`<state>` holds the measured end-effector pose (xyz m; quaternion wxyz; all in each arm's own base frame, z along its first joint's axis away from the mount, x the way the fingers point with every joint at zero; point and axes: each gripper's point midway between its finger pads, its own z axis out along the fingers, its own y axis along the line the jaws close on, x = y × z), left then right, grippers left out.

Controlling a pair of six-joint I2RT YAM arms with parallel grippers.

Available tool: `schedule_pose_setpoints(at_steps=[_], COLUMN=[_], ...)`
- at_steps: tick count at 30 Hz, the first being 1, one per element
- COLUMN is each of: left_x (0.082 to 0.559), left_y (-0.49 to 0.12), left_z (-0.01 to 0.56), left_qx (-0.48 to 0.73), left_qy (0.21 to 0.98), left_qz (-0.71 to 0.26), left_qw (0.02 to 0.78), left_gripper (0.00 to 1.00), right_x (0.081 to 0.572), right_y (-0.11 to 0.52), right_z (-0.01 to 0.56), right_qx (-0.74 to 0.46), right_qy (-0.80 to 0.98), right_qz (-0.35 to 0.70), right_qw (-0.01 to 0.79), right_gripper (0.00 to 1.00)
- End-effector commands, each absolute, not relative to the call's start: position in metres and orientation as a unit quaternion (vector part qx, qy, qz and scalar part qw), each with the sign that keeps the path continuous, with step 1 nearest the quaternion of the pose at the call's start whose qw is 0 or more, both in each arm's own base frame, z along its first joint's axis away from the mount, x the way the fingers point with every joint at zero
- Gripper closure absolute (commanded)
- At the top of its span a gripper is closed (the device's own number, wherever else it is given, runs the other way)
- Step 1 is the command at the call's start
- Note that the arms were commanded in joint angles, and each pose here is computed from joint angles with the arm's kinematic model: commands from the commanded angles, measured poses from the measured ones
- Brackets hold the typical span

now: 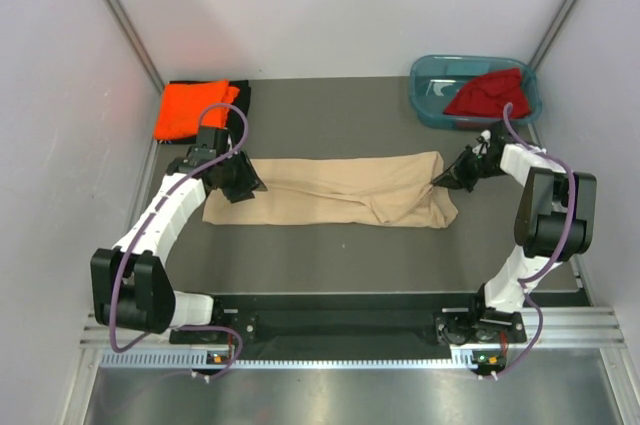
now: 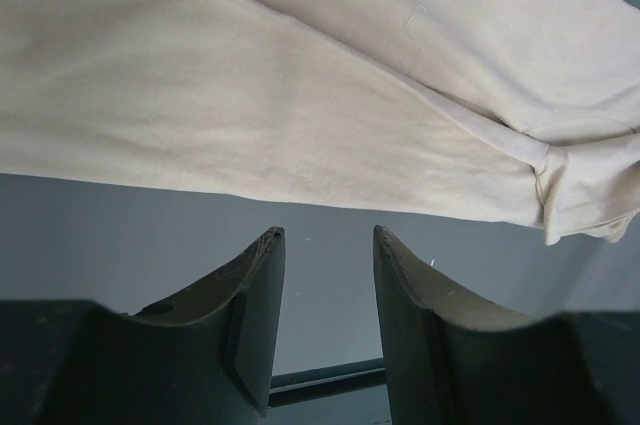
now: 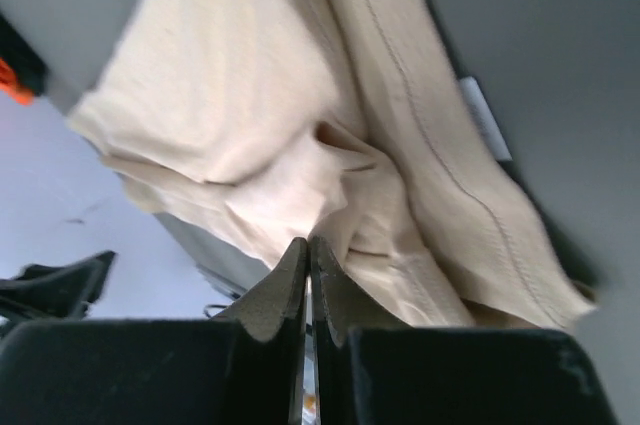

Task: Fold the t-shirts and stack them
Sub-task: Fold the tshirt

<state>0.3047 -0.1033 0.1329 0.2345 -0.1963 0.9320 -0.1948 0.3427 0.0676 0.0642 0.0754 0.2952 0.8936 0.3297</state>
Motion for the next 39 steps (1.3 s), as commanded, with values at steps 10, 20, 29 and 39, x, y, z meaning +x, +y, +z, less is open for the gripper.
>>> schedule_pose_setpoints(at_steps=[10, 20, 29, 39], left_x=[0.308, 0.308, 0.309, 0.311], left_y=[-0.110, -0.118, -0.122, -0.136], left_z=[0.136, 0.130, 0.125, 0.128], left_qx=[-0.175, -0.171, -0.169, -0.146], left_qy=[0.932, 0.932, 0.933, 0.928], left_qz=[-0.211, -0.230, -0.234, -0.269], left_qw=[0.235, 0.223, 0.214, 0.212], left_gripper=[0.55, 0.55, 0.54, 0.50], right_x=[0.430, 0.464, 0.476, 0.478], right_y=[0.075, 0.103, 0.119, 0.114], right_z=[0.109, 0.107, 0.092, 0.093], right_qx=[0.407, 0.400, 0.402, 0.375], right_qy=[0.794, 0.793, 0.796, 0.816], right_qz=[0.428, 0.440, 0.437, 0.417], right_qw=[0.143, 0.132, 0.120, 0.138], right_gripper=[1.00, 1.00, 0.99, 0.98])
